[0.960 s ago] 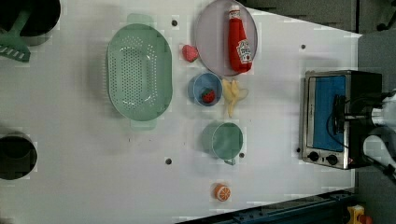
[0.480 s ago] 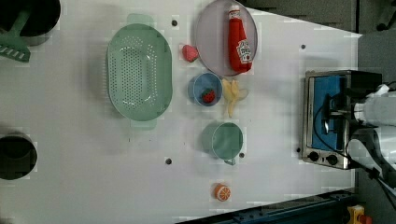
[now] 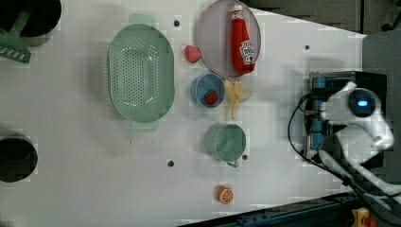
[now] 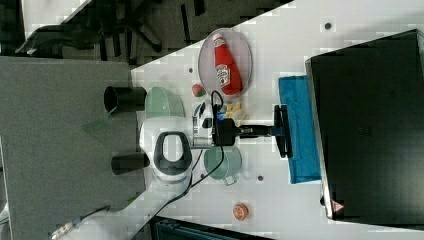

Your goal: Flap open oven.

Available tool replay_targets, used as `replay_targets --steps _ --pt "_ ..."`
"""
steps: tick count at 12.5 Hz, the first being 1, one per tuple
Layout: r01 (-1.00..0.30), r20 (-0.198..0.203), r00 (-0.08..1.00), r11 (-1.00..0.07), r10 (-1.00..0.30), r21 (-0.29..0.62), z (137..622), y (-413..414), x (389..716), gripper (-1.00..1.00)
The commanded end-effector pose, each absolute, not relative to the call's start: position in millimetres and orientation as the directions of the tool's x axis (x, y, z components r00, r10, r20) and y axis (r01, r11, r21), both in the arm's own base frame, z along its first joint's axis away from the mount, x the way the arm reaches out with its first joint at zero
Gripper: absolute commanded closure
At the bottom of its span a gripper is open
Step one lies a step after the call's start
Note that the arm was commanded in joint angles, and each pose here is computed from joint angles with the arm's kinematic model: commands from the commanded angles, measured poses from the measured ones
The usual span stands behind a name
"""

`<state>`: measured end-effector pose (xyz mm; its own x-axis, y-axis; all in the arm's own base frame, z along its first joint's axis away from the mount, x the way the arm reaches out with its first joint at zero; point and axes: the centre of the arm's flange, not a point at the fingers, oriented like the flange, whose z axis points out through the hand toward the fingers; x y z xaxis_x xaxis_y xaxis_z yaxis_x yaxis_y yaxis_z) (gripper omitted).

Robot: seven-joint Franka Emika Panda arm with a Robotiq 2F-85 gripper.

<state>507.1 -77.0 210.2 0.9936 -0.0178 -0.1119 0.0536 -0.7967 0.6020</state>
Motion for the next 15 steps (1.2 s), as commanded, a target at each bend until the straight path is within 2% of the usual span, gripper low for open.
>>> replay_targets --steps 1,3,6,11,13,15 --pt "-0.057 -0.014 0.996 -0.731 -0.091 0.680 173 -39 503 0.65" --pt "-0.009 -0.030 0.999 -0.691 -0.044 0.723 145 -24 498 0.65" --pt "-0.013 -0.034 0.998 -0.681 -0.055 0.733 110 -13 497 0.65" --pt "-0.011 -0.034 0.998 -0.680 -0.052 0.733 90 -10 506 0.65" --pt "-0.046 0.016 0.999 -0.713 -0.048 0.699 103 -1 520 0.65" --pt "-0.147 0.081 0.989 -0.781 -0.123 0.606 123 16 533 0.65"
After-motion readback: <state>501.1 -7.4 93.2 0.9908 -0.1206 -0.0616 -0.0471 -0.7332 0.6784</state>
